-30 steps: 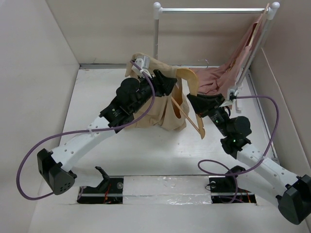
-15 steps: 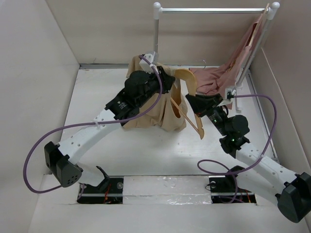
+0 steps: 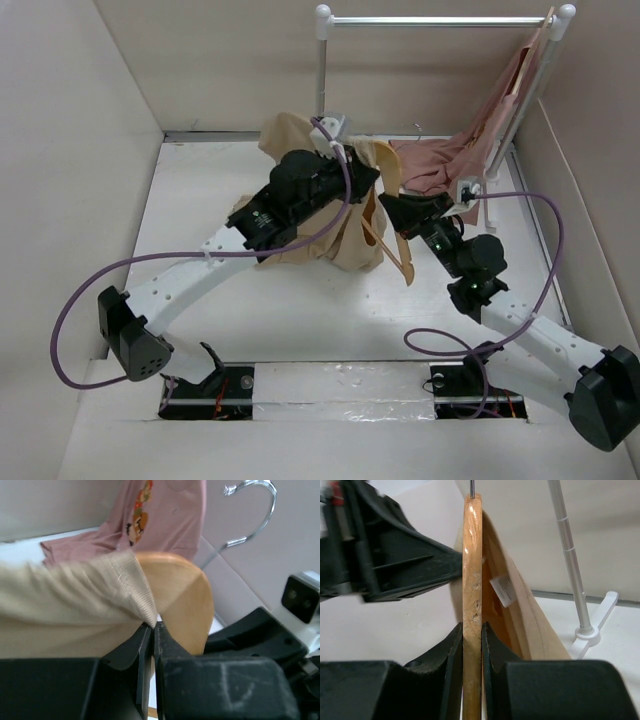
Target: Place the t-shirt on the hanger
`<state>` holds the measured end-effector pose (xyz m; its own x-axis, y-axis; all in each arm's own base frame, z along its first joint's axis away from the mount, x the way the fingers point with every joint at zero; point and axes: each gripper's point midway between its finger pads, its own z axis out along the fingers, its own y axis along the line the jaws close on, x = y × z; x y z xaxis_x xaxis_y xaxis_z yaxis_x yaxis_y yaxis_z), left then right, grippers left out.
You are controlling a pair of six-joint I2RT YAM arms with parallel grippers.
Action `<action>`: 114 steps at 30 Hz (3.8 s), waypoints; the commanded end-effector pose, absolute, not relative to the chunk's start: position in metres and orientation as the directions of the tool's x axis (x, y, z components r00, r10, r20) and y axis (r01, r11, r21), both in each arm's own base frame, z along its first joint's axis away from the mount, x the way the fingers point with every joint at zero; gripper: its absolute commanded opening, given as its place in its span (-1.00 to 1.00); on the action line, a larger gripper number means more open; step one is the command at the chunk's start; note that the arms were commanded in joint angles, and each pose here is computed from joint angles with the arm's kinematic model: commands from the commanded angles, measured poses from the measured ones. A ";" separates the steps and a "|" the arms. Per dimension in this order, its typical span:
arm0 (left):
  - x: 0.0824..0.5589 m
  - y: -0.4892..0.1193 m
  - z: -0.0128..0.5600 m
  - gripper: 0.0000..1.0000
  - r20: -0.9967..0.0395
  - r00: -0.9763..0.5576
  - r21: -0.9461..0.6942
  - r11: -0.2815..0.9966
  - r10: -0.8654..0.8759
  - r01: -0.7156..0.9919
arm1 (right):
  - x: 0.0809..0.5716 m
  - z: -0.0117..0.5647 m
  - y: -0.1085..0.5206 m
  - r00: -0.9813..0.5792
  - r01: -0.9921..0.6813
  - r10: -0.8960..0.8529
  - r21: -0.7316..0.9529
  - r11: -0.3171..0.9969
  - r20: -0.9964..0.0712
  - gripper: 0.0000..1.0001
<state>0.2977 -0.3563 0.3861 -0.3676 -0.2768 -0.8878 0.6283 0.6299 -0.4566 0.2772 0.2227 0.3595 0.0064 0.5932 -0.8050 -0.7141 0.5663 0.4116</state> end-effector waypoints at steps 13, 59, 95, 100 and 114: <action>0.205 -0.412 0.415 -1.00 -0.895 -0.361 -0.442 0.417 -0.260 0.794 | 0.272 0.401 0.200 0.160 -0.716 0.723 0.425 0.554 -0.672 -1.00; 0.311 -0.361 0.452 0.57 -0.623 -0.469 -0.759 0.338 -0.626 0.557 | 0.255 0.410 0.181 0.229 -0.688 0.706 0.402 0.605 -0.671 -1.00; 0.353 -0.349 0.382 0.09 -0.344 -0.577 -0.930 0.182 -0.741 0.321 | 0.260 0.381 0.224 0.299 -0.611 0.471 0.214 0.763 -0.830 -1.00; 0.356 -0.350 0.375 -0.41 -0.351 -0.586 -0.929 0.192 -0.730 0.317 | 0.265 0.381 0.232 0.318 -0.602 0.408 0.150 0.784 -0.856 -1.00; 0.358 -0.361 0.336 0.28 -0.375 -0.670 -0.926 0.230 -0.641 0.299 | 0.279 0.354 0.269 0.273 -0.620 0.250 0.029 0.784 -0.929 -1.00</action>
<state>0.3726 -0.3511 0.3453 -0.6130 -0.7129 -0.3405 0.2597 0.2252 -0.9391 0.2914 0.2569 0.2908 0.1428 0.1633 -0.9762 -0.5635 0.8242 0.0555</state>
